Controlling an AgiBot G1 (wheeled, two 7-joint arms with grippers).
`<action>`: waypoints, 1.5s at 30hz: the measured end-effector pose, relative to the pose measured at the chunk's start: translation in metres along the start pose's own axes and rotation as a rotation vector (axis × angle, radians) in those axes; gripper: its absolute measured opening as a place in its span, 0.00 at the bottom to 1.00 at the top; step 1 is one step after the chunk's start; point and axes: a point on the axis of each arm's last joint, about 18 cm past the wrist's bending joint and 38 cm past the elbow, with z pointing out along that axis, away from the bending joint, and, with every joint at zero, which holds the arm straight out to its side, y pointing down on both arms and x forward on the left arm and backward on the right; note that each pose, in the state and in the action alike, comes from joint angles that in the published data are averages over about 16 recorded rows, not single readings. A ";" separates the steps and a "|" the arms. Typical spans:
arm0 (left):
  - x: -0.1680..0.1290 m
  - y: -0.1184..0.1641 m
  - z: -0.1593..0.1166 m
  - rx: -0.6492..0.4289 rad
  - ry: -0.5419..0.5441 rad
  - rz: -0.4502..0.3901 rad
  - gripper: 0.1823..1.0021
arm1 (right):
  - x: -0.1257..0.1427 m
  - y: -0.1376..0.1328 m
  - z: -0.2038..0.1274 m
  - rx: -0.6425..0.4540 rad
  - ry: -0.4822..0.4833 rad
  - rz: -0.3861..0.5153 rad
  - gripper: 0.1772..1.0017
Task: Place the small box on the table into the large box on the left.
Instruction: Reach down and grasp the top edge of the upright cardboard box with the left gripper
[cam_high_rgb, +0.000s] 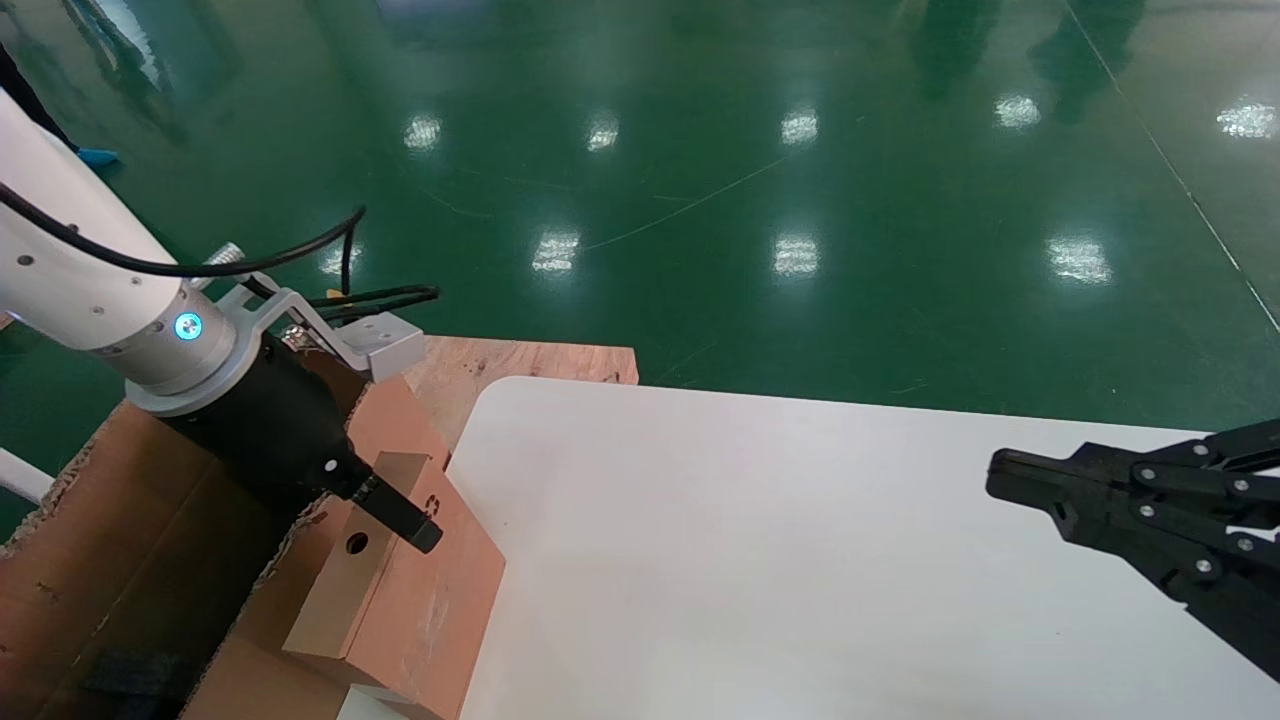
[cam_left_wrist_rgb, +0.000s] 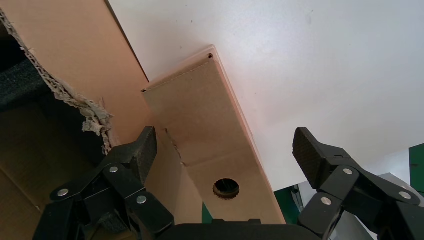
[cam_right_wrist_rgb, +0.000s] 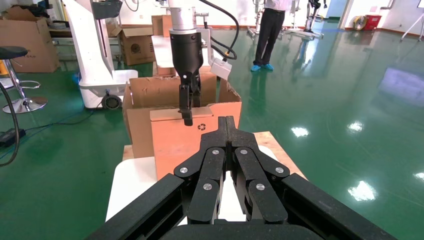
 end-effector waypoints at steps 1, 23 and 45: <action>0.000 0.000 0.001 -0.002 -0.001 0.000 1.00 | 0.000 0.000 0.000 0.000 0.000 0.000 0.02; 0.002 0.004 0.012 -0.054 0.000 -0.001 1.00 | 0.000 0.000 0.000 0.000 0.000 0.000 0.02; 0.005 0.006 0.014 -0.071 0.014 0.005 1.00 | 0.000 0.000 0.000 0.000 0.001 0.000 0.04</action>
